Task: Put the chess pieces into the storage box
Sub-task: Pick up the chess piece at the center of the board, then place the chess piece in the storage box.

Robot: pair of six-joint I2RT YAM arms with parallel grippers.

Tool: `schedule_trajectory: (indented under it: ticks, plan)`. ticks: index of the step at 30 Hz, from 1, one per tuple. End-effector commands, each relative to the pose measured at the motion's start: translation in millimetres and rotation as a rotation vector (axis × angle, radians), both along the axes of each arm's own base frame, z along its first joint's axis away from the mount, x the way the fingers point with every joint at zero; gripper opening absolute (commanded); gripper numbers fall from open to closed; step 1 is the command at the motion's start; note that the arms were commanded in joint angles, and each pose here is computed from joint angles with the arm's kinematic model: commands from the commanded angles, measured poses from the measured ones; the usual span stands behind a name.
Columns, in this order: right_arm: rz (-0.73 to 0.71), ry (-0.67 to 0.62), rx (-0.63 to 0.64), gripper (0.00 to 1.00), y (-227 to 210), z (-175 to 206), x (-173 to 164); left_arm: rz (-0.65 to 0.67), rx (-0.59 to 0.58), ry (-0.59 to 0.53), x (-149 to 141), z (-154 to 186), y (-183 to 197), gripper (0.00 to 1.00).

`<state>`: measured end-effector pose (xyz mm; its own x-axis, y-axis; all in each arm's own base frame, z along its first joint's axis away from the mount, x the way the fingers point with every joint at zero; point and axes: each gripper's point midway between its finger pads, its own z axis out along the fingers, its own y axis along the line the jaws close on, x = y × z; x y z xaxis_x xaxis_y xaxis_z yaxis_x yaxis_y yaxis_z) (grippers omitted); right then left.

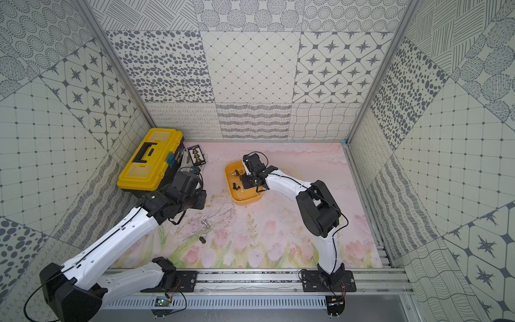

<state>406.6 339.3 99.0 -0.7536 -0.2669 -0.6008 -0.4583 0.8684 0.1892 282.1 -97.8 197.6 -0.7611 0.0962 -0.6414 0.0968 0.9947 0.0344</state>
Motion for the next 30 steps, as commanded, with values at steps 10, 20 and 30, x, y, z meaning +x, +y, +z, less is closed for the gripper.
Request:
schedule_trajectory:
  ticks: [10, 20, 30]
  plan:
    - [0.002, -0.049, 0.015, 0.26, 5.4, 26.5, 8.9, -0.01, -0.034, -0.009, 5.0, -0.1, -8.1, 0.46]
    - [-0.031, -0.1, 0.157, 0.32, -10.8, 83.1, -28.6, 0.047, -0.11, 0.185, -28.7, -20.3, -10.0, 0.46]
    - [-0.11, -0.135, 0.254, 0.33, -42.8, 95.4, -70.4, 0.27, -0.069, 0.444, -100.2, -80.2, 8.6, 0.47]
